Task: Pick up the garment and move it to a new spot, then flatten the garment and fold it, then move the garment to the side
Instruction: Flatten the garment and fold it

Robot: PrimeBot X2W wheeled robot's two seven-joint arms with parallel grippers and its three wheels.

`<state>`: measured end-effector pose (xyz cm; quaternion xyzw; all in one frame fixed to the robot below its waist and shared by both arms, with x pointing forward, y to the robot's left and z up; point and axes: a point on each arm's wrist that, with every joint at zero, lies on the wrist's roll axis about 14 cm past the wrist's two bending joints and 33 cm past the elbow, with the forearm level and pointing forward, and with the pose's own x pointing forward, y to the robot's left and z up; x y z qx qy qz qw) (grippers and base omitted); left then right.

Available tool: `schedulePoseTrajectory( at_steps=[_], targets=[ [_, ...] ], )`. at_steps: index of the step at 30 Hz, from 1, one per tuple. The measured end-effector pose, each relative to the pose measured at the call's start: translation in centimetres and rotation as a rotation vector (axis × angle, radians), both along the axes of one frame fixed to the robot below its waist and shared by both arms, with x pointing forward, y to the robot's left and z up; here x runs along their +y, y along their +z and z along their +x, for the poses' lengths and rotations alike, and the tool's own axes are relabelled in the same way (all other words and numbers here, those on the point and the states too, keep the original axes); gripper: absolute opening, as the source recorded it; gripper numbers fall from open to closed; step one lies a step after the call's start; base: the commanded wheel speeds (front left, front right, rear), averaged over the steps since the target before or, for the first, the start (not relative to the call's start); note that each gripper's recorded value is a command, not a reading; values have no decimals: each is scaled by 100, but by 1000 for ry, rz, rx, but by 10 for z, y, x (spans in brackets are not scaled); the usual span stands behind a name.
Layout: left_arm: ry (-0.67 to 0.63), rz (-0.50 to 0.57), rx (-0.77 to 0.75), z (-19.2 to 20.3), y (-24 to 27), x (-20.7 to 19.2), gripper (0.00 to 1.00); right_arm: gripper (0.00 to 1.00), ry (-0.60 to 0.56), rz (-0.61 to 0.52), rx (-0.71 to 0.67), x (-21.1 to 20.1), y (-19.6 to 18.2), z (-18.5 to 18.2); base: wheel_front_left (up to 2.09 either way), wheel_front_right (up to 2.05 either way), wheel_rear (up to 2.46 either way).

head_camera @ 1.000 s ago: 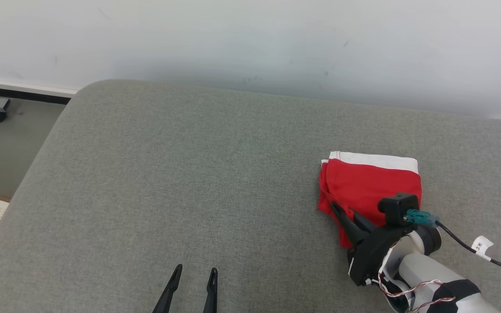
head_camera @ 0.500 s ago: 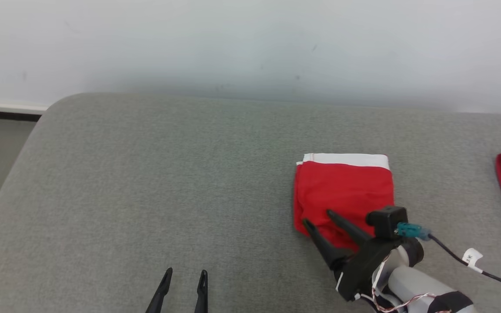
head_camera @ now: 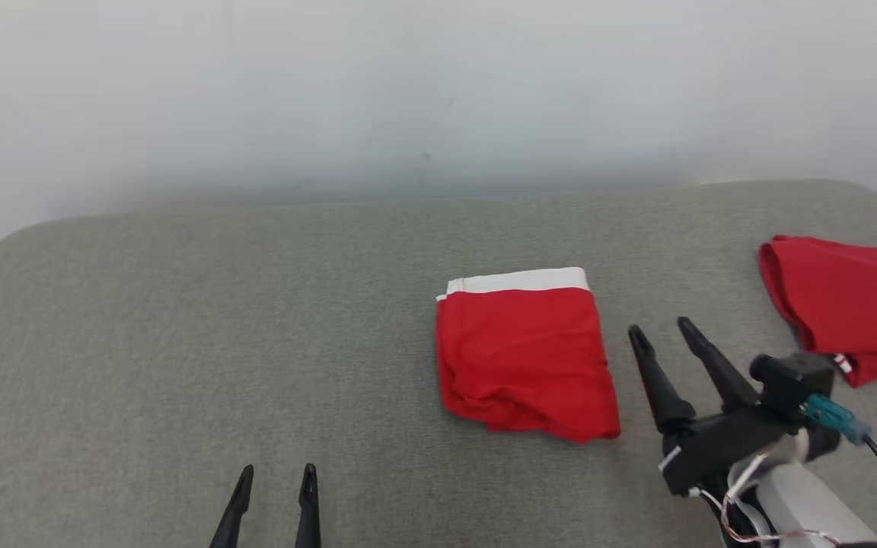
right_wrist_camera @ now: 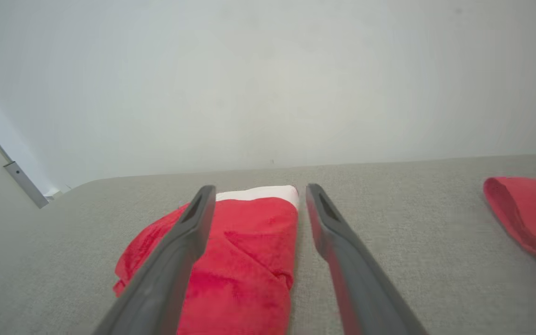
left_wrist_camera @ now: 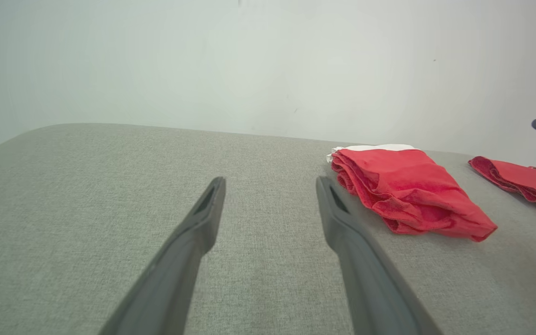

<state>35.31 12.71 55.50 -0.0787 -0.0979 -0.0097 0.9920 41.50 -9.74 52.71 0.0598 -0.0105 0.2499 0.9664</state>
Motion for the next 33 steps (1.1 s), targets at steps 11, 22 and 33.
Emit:
schedulePoseTrajectory(
  at_steps=[11,22,33],
  targets=[
    [-54,32,-32,0,6,-9,100,100,-189,-81,-113,-58,9,-42,0,0,0],
    [-79,56,-54,-15,8,-11,100,100,-213,-59,-106,-55,-1,-89,0,0,0],
    [-83,63,-55,-28,6,-10,100,100,-226,-42,-102,-55,-3,-103,0,0,0]
  ],
)
